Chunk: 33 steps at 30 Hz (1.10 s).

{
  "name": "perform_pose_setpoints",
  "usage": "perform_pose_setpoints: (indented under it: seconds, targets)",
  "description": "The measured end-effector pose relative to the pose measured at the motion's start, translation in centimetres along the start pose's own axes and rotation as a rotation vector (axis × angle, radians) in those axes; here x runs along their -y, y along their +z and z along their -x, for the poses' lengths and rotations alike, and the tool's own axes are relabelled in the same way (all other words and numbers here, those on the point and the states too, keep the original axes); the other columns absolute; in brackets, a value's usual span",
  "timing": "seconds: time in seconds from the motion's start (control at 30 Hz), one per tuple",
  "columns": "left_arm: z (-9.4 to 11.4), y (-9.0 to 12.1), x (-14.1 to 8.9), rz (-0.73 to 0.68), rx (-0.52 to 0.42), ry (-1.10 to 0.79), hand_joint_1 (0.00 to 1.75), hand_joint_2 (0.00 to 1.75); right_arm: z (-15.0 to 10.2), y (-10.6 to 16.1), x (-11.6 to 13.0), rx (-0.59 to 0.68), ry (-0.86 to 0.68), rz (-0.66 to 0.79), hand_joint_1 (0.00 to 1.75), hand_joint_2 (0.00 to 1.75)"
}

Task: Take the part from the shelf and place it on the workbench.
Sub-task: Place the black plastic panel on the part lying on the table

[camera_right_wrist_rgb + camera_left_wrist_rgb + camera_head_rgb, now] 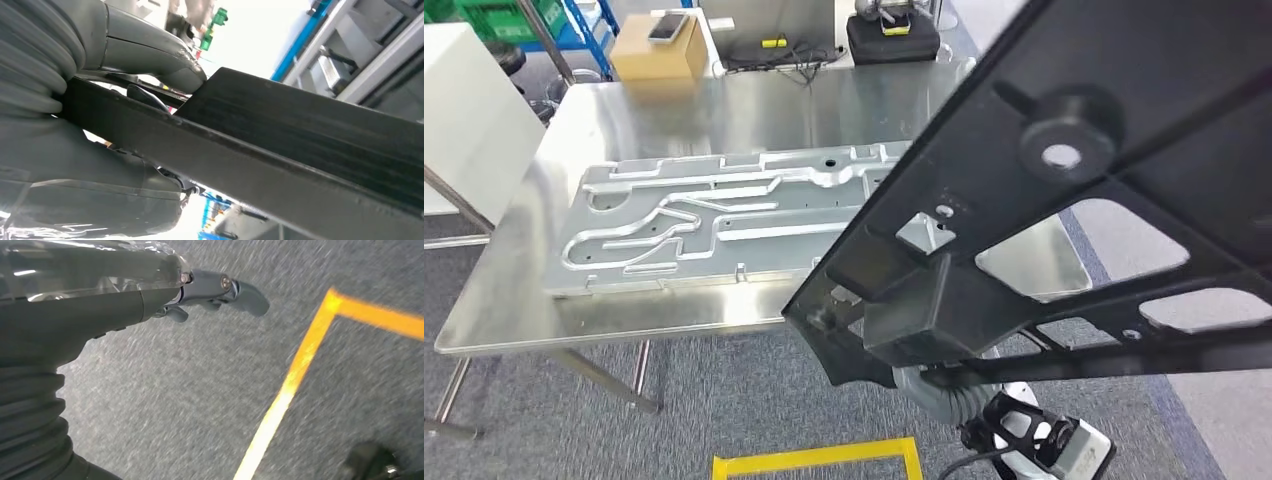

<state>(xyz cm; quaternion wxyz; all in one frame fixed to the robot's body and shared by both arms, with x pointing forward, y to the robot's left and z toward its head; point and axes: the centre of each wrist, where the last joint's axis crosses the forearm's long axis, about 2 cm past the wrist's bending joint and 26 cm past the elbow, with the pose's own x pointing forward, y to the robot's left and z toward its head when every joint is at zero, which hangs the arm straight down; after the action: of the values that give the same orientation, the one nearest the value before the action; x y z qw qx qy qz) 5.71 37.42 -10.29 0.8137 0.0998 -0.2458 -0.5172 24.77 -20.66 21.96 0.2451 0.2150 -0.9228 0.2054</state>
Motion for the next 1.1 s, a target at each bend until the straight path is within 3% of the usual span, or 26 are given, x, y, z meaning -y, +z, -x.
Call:
perform_pose_setpoints:
  seconds: [0.13,0.23,0.37,0.43,0.53,0.73,0.9,1.0,1.1]
  targets:
    - [0.2,0.2,0.4,0.015,0.021,0.011,0.0,1.75,0.7,-0.1,1.7,-0.02,0.12,0.045,1.75,1.75]
    - [0.3,0.3,0.8,0.022,0.028,0.018,0.0,1.75,1.7,-0.4,3.7,-0.043,0.315,0.081,1.75,1.75]
    - [0.2,0.3,0.8,0.028,0.03,0.023,0.0,1.75,4.7,-3.6,7.8,-0.07,0.702,0.066,1.75,1.75]
    - [0.2,0.2,0.6,0.029,0.034,0.024,0.0,1.75,6.0,-5.7,9.9,-0.094,0.814,0.05,1.75,1.75]
    - [0.1,0.1,0.5,0.029,0.038,0.025,0.0,1.75,7.0,-7.7,11.9,-0.114,0.871,0.049,1.75,1.75]
    - [0.1,0.1,0.5,0.034,0.041,0.025,0.0,1.75,7.6,-8.3,12.5,-0.152,0.955,0.035,1.75,1.75]
    - [-0.3,-0.1,0.1,0.042,0.061,0.012,0.0,1.75,10.9,-14.1,14.0,-0.361,1.458,-0.21,1.75,1.75]
    - [-0.3,-0.2,0.0,0.052,0.075,0.005,0.0,1.75,13.0,-16.0,12.6,-0.449,1.564,-0.424,1.75,1.75]
    - [-0.4,-0.2,-0.1,0.061,0.091,0.002,0.0,1.75,14.6,-16.3,10.6,-0.506,1.56,-0.603,1.75,1.75]
